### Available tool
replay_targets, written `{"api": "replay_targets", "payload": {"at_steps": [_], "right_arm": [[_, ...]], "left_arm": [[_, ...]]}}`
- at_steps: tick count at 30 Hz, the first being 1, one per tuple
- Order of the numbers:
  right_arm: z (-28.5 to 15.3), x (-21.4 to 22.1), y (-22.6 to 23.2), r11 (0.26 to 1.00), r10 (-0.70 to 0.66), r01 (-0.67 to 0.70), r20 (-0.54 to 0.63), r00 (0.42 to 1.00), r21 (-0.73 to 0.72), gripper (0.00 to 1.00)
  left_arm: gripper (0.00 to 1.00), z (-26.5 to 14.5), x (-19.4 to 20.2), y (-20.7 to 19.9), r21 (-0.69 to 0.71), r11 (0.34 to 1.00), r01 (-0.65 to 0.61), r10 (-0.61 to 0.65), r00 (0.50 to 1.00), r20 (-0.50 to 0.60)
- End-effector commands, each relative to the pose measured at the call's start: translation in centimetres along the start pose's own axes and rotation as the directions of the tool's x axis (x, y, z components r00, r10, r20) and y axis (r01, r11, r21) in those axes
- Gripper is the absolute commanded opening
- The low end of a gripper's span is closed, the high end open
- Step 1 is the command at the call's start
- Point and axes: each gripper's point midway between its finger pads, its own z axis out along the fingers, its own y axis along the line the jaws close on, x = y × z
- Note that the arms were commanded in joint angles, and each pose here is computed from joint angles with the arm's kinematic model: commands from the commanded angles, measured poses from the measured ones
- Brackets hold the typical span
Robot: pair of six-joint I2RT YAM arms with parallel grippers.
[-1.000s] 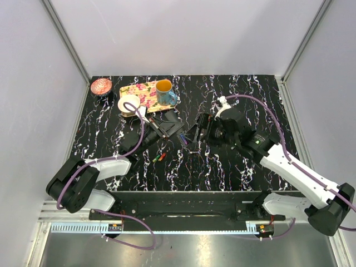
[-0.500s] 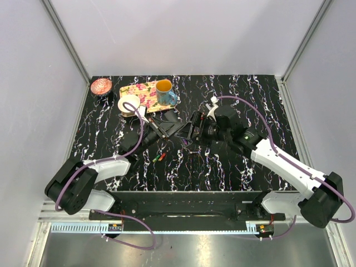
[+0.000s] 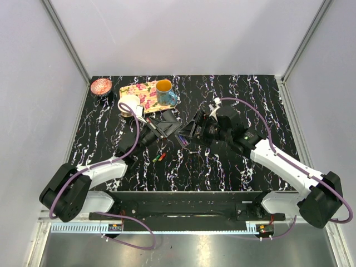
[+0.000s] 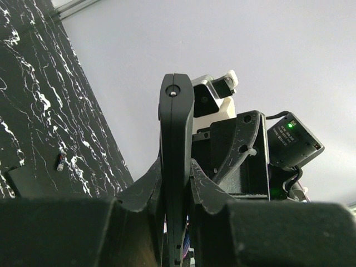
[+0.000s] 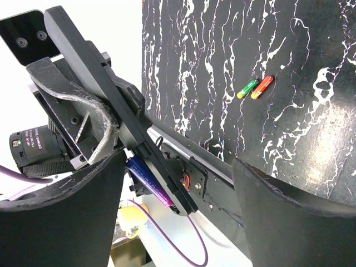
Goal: Load the batteries into the remote control
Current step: Load the battery into the remote control.
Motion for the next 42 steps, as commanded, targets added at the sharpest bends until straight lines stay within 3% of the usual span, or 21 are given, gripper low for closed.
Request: {"api": "replay_targets", "payload": {"at_steps": [1, 17, 29, 42], "right_arm": [[-0.4, -0.7, 1.6, 0.998, 0.005, -0.004, 0.020, 1.000, -0.069, 0.85], [0.2, 0.3, 0.9, 0.996, 0.032, -0.033, -0.018, 0.999, -0.085, 0.72], [0.6, 0.9, 0.3, 0.994, 0.049, -0.052, -0.044, 0.998, -0.092, 0.53], [1.1, 1.9, -0.2, 0.995, 0.037, -0.046, -0.102, 0.994, -0.084, 0.49]], "left_arm": [[0.00, -0.1, -0.9, -1.4, 0.041, 0.998, -0.036, 0.034, 0.998, 0.044], [0.00, -0.1, -1.1, -1.9, 0.063, 0.998, -0.029, 0.026, 0.999, 0.048], [0.00, -0.1, -1.5, -2.7, 0.086, 0.996, -0.030, 0.024, 0.997, 0.067], [0.00, 0.1, -1.6, -3.7, 0.127, 0.992, -0.017, 0.009, 0.998, 0.063]]}}
